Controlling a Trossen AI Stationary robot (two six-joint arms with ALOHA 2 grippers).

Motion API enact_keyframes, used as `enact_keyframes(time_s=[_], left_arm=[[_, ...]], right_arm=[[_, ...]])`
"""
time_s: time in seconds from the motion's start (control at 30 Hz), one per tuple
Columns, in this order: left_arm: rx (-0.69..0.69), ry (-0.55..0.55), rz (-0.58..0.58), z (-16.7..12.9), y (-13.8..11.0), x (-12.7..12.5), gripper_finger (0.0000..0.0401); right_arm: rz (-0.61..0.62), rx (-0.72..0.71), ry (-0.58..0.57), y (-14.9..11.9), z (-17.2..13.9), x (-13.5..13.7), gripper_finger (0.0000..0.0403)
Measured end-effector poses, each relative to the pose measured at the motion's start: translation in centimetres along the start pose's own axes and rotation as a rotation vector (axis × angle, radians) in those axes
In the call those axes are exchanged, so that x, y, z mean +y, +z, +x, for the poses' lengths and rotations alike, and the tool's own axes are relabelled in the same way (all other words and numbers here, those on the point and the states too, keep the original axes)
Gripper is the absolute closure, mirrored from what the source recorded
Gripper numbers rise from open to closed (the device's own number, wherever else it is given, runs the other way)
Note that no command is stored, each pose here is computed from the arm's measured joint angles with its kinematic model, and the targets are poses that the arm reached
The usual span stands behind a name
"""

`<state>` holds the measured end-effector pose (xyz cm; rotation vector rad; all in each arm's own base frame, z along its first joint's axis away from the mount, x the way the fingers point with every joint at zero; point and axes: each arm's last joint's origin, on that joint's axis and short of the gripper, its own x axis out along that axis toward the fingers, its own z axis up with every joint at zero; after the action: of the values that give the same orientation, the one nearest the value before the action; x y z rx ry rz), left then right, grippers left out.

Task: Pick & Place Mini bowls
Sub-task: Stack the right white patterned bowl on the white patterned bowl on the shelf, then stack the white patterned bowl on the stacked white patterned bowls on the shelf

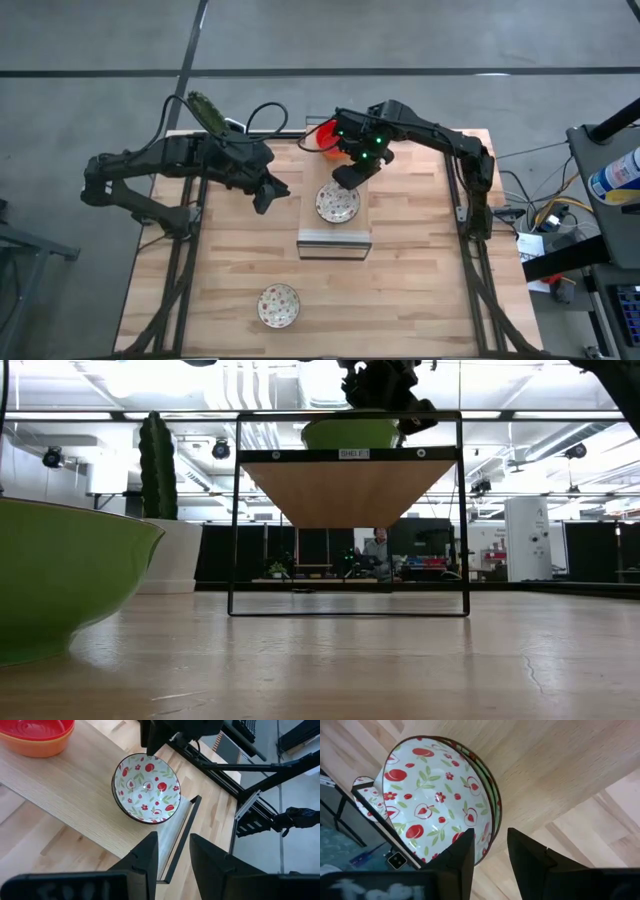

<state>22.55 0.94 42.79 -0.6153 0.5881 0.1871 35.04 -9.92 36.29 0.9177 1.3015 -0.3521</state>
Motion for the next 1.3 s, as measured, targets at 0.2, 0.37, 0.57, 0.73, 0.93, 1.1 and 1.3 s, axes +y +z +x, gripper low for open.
enact_keyframes(time_s=[0.2, 0.37, 0.57, 0.73, 0.93, 1.1, 1.3], left_arm=[[0.0, 0.0, 0.0, 0.0, 0.0, 0.0, 0.0298], [0.002, -0.002, 0.0, 0.0, 0.0, 0.0, 0.0298], [0.001, -0.003, 0.024, 0.0, 0.0, 0.0, 0.0298], [0.001, -0.003, 0.027, 0.0, 0.0, 0.0, 0.0298], [0.001, -0.003, 0.028, 0.0, 0.0, 0.0, 0.0298], [0.001, -0.004, 0.029, 0.0, 0.0, 0.0, 0.0298], [0.002, -0.004, 0.034, 0.0, 0.0, 0.0, 0.0298]], right_arm=[[-0.013, -0.03, 0.02, -0.7, -1.3, 0.1, 0.0323], [-0.032, 0.01, 0.056, -0.8, -1.0, -0.1, 0.0383], [-0.048, 0.051, 0.071, -0.7, -0.1, -0.2, 0.0394], [-0.043, 0.072, 0.053, -0.6, 0.7, -0.6, 0.0394], [-0.044, 0.069, 0.046, -0.5, 0.9, -0.6, 0.0394], [-0.044, 0.058, 0.026, -0.5, 0.9, -0.7, 0.0394], [-0.039, 0.051, 0.025, -0.3, 1.0, -0.7, 0.0394]])
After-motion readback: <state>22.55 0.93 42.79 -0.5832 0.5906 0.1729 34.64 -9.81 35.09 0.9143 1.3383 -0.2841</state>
